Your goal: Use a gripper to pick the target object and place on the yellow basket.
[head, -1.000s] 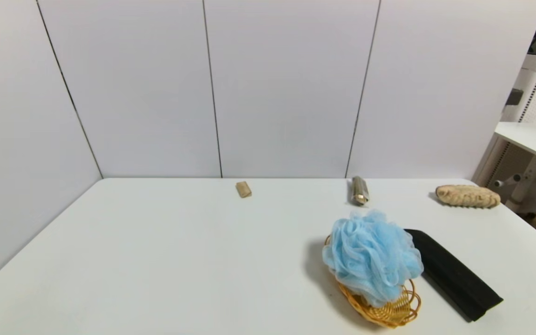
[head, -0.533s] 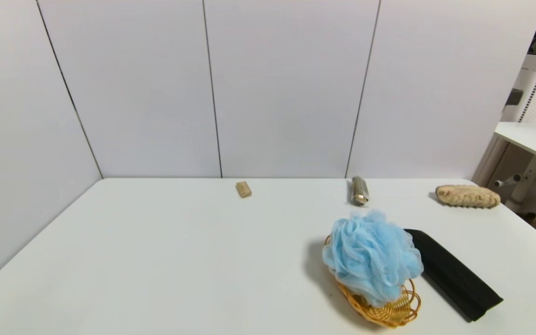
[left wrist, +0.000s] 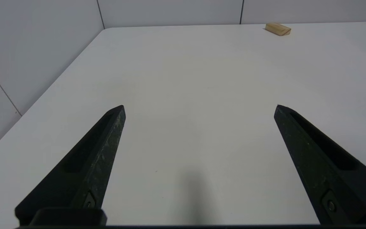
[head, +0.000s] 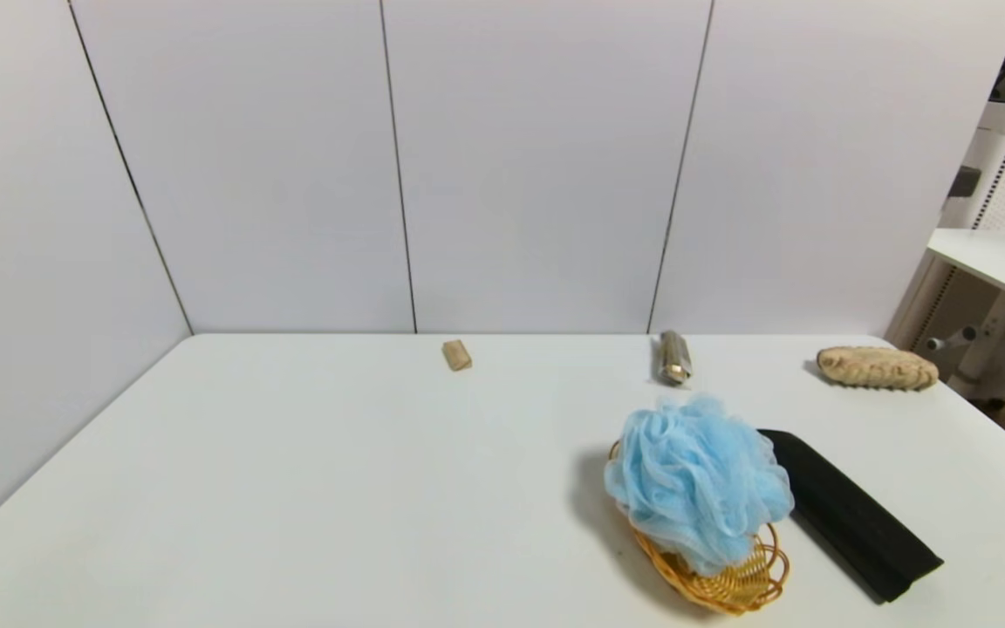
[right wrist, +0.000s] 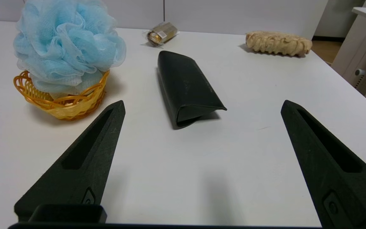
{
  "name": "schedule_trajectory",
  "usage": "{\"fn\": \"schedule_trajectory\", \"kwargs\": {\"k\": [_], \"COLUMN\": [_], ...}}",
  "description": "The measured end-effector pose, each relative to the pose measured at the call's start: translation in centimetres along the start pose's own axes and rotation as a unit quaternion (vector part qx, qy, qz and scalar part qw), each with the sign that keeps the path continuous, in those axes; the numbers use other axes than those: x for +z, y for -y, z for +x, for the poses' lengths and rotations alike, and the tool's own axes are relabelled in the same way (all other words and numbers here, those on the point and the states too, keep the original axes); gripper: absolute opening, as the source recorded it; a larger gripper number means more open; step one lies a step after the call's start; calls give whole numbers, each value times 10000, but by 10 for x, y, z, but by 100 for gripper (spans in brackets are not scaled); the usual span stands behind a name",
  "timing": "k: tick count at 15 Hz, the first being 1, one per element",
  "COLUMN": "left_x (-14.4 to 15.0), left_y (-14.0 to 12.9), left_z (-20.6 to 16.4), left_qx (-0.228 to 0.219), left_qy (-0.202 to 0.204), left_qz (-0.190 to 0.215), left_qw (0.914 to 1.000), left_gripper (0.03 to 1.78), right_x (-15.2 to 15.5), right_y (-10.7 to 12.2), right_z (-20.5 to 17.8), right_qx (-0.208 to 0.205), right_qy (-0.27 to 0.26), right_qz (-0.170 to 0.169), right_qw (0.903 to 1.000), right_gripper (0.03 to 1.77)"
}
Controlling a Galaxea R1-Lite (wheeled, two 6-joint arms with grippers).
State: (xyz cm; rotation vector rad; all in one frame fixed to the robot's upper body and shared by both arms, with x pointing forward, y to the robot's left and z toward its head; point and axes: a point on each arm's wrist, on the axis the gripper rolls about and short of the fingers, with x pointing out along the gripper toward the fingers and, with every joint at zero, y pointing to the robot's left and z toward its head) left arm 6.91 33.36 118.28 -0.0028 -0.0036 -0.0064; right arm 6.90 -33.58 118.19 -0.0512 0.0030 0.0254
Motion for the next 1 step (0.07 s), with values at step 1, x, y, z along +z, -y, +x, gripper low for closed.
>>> {"fn": "schedule_trajectory", "kwargs": {"k": [1], "left_x": [0], "left_y": [0], "left_z": [0], "left_qx": [0], "left_qy": [0], "left_qz": [0], "left_qw": [10000], "left_gripper": [169], "right_x": [0], "right_y": [0], "right_z": [0], "right_qx": [-17], "right_qy": [8], "right_qz": [76], "right_qw": [10000], "right_gripper": [169]}}
